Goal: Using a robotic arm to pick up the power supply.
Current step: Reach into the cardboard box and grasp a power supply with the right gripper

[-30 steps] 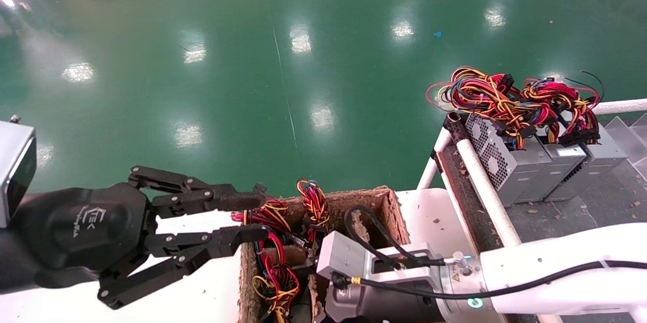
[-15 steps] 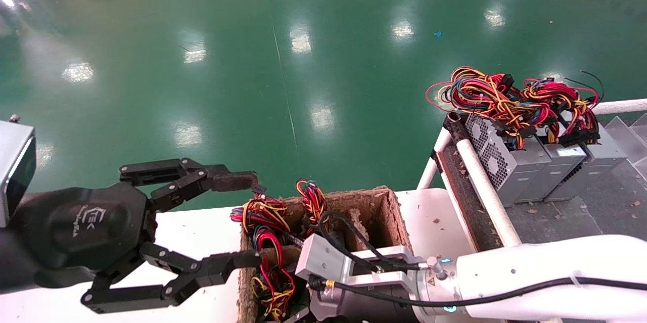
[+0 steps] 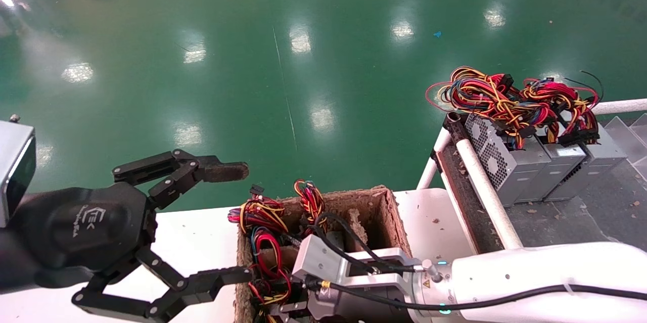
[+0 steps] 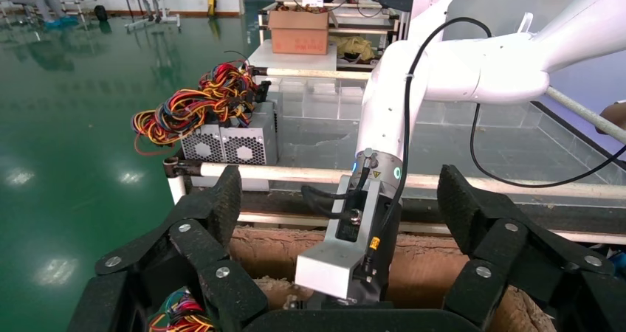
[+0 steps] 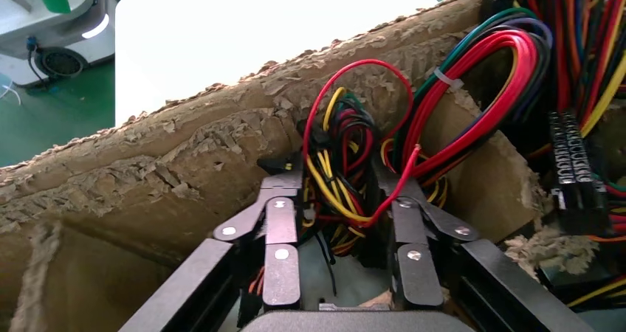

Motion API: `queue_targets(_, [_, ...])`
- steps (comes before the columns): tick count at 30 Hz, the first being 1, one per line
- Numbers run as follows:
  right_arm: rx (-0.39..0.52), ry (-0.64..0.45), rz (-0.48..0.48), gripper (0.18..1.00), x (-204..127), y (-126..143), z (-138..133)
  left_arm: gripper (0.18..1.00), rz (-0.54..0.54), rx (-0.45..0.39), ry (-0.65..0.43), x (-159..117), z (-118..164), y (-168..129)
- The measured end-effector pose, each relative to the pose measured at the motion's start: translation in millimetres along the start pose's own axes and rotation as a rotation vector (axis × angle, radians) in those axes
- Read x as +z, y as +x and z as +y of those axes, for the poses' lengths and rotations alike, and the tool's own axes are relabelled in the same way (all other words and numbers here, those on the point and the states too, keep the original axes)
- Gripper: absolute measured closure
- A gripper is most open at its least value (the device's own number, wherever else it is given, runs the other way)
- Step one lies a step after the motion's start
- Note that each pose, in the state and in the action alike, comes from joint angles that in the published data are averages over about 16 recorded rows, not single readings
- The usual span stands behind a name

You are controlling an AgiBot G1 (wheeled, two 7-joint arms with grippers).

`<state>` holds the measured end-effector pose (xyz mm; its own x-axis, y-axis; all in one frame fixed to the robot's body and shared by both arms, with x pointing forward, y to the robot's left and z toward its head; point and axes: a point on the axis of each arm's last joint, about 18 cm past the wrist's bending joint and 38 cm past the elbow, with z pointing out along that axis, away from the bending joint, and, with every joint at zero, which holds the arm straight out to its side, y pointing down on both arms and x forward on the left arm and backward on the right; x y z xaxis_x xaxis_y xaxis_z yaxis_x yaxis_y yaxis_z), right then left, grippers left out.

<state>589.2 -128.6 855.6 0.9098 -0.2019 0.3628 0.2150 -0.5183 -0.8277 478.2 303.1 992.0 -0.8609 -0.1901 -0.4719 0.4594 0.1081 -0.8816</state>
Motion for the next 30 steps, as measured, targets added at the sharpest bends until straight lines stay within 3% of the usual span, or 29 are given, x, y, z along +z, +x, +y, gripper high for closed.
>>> queue_targets(10, [0.010,0.063,0.016,0.851,-16,2,0,0.198,0.000,0.000,0.000,0,0,0])
queue_targets(15, [0.006,0.134,0.038,0.867,-36,6,-6,0.187,0.000,0.000,0.000,0,0,0])
queue_targets(22, [-0.021,0.298,0.095,0.881,-85,13,-22,0.184,0.000,0.000,0.000,0,0,0])
queue_targets(30, [-0.080,0.505,0.201,0.886,-165,18,-44,0.184,0.000,0.000,0.000,0,0,0])
